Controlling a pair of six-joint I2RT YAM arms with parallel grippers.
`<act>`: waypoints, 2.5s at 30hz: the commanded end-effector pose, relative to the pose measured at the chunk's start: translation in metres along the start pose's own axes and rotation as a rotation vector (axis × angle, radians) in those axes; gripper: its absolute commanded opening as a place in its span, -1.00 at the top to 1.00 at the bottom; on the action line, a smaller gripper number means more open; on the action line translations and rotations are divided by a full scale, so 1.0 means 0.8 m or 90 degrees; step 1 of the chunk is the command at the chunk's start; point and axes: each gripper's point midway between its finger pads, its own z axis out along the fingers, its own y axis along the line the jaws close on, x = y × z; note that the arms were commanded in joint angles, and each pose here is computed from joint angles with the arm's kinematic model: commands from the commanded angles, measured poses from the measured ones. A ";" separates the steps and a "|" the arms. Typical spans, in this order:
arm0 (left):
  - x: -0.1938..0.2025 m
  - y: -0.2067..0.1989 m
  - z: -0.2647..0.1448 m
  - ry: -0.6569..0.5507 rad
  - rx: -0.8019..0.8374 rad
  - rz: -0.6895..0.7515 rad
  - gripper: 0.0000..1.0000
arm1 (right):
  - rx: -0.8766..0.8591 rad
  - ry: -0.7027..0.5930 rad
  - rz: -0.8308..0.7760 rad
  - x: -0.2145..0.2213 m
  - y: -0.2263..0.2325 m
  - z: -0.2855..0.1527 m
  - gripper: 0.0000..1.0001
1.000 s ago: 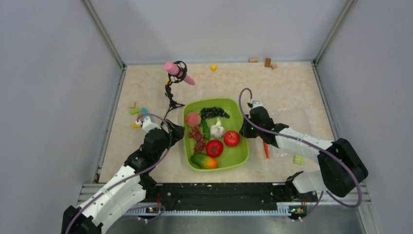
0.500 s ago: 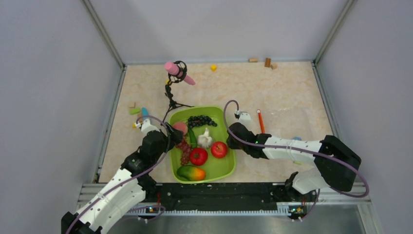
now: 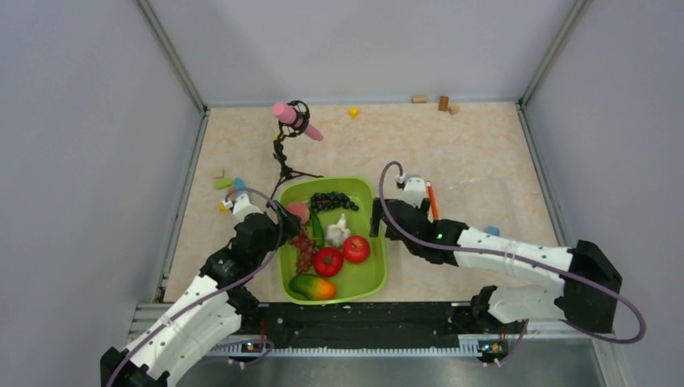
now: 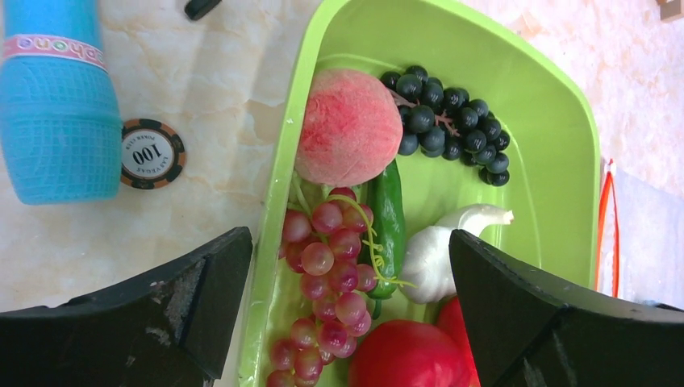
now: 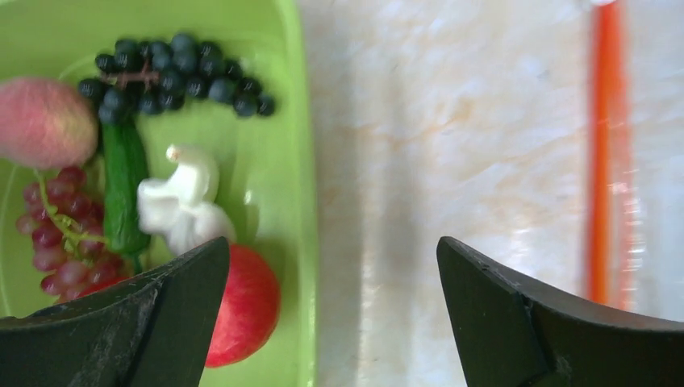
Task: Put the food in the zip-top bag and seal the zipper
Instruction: Move the bin to the center of the board, then pick up the zipper food storage bag at the center of the board.
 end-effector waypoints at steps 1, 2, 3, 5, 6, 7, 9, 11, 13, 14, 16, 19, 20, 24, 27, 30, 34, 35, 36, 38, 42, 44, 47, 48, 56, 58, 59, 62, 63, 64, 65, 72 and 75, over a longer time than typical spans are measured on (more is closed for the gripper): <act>-0.042 -0.019 -0.012 -0.061 0.002 -0.011 -0.95 | 0.132 -0.031 -0.077 -0.052 -0.079 -0.026 -0.98; -0.045 -0.019 -0.014 -0.065 -0.002 -0.013 -0.95 | 0.137 0.004 -0.085 -0.048 -0.093 -0.021 -0.98; -0.047 -0.020 -0.016 -0.068 -0.002 -0.011 -0.95 | 0.148 0.037 -0.086 -0.045 -0.110 -0.015 -0.98; -0.051 -0.020 -0.019 -0.073 0.000 -0.007 -0.95 | 0.202 0.077 -0.096 -0.044 -0.145 -0.008 -0.98; -0.051 -0.019 -0.020 -0.072 -0.001 -0.005 -0.95 | 0.236 0.088 -0.117 -0.045 -0.158 -0.006 -0.98; -0.051 -0.018 -0.020 -0.073 -0.002 -0.004 -0.95 | 0.266 0.096 -0.143 -0.047 -0.167 -0.005 -0.98; -0.050 -0.016 -0.021 -0.073 -0.004 -0.001 -0.95 | 0.314 0.123 -0.196 -0.048 -0.179 0.000 -0.98; -0.050 -0.014 -0.021 -0.076 -0.006 0.001 -0.95 | 0.362 0.149 -0.235 -0.050 -0.188 0.008 -0.98; -0.050 -0.012 -0.021 -0.080 -0.007 0.000 -0.95 | 0.409 0.184 -0.274 -0.045 -0.198 0.020 -0.97; -0.050 -0.012 -0.021 -0.080 -0.006 0.000 -0.95 | 0.437 0.196 -0.284 -0.043 -0.204 0.023 -0.96; -0.050 -0.009 -0.021 -0.084 -0.008 0.000 -0.95 | 0.493 0.222 -0.311 -0.039 -0.218 0.028 -0.92; -0.049 -0.006 -0.020 -0.088 -0.009 0.000 -0.95 | 0.557 0.242 -0.339 -0.036 -0.231 0.031 -0.86; -0.049 -0.006 -0.020 -0.091 -0.007 -0.001 -0.95 | 0.565 0.246 -0.343 -0.035 -0.232 0.032 -0.84; -0.048 -0.005 -0.019 -0.093 -0.005 -0.001 -0.95 | 0.575 0.252 -0.345 -0.029 -0.235 0.035 -0.80; -0.047 -0.004 -0.017 -0.095 -0.004 -0.001 -0.95 | 0.581 0.245 -0.342 -0.030 -0.238 0.032 -0.80; -0.044 -0.007 -0.015 -0.091 0.007 -0.001 -0.95 | 0.577 0.247 -0.337 -0.028 -0.238 0.029 -0.77; -0.044 -0.007 -0.015 -0.091 0.009 -0.001 -0.95 | 0.569 0.235 -0.319 -0.031 -0.236 0.023 -0.77; -0.043 -0.007 -0.015 -0.091 0.009 0.000 -0.95 | 0.567 0.232 -0.316 -0.032 -0.236 0.021 -0.76; -0.043 -0.007 -0.014 -0.091 0.009 0.000 -0.95 | 0.565 0.230 -0.314 -0.033 -0.236 0.020 -0.76; -0.043 -0.008 -0.014 -0.091 0.012 0.001 -0.95 | 0.561 0.228 -0.312 -0.034 -0.236 0.016 -0.76; -0.043 -0.010 -0.014 -0.091 0.017 0.003 -0.95 | 0.554 0.228 -0.308 -0.034 -0.237 0.010 -0.76; -0.043 -0.010 -0.013 -0.090 0.016 0.004 -0.95 | 0.556 0.231 -0.314 -0.033 -0.239 0.010 -0.76; -0.043 -0.009 -0.012 -0.091 0.013 0.004 -0.95 | 0.562 0.242 -0.323 -0.027 -0.243 0.011 -0.75; -0.042 -0.008 -0.012 -0.090 0.011 0.004 -0.95 | 0.565 0.245 -0.325 -0.025 -0.244 0.011 -0.75; -0.043 -0.007 -0.013 -0.093 0.010 0.004 -0.95 | 0.598 0.264 -0.333 -0.011 -0.257 0.019 -0.44; -0.043 -0.007 -0.013 -0.094 0.009 0.002 -0.95 | 0.601 0.270 -0.335 -0.006 -0.259 0.022 -0.30; -0.044 -0.007 -0.013 -0.095 0.009 0.002 -0.95 | 0.600 0.272 -0.334 -0.004 -0.260 0.023 -0.26; -0.044 -0.004 -0.014 -0.096 0.003 0.003 -0.95 | 0.599 0.277 -0.326 0.003 -0.260 0.029 -0.14; -0.045 -0.002 -0.014 -0.099 -0.001 0.003 -0.95 | 0.598 0.276 -0.324 0.005 -0.261 0.030 -0.08; -0.045 -0.002 -0.015 -0.099 -0.002 0.002 -0.95 | 0.598 0.278 -0.323 0.008 -0.262 0.032 -0.04; -0.046 -0.002 -0.016 -0.100 -0.001 0.002 -0.95 | 0.597 0.279 -0.323 0.010 -0.262 0.034 0.00; -0.056 -0.008 -0.025 -0.109 0.008 0.002 -0.95 | 0.600 0.259 -0.304 0.003 -0.261 0.030 1.00; -0.063 -0.021 -0.033 -0.109 0.032 -0.002 -0.95 | 0.565 0.222 -0.272 -0.021 -0.248 0.020 1.00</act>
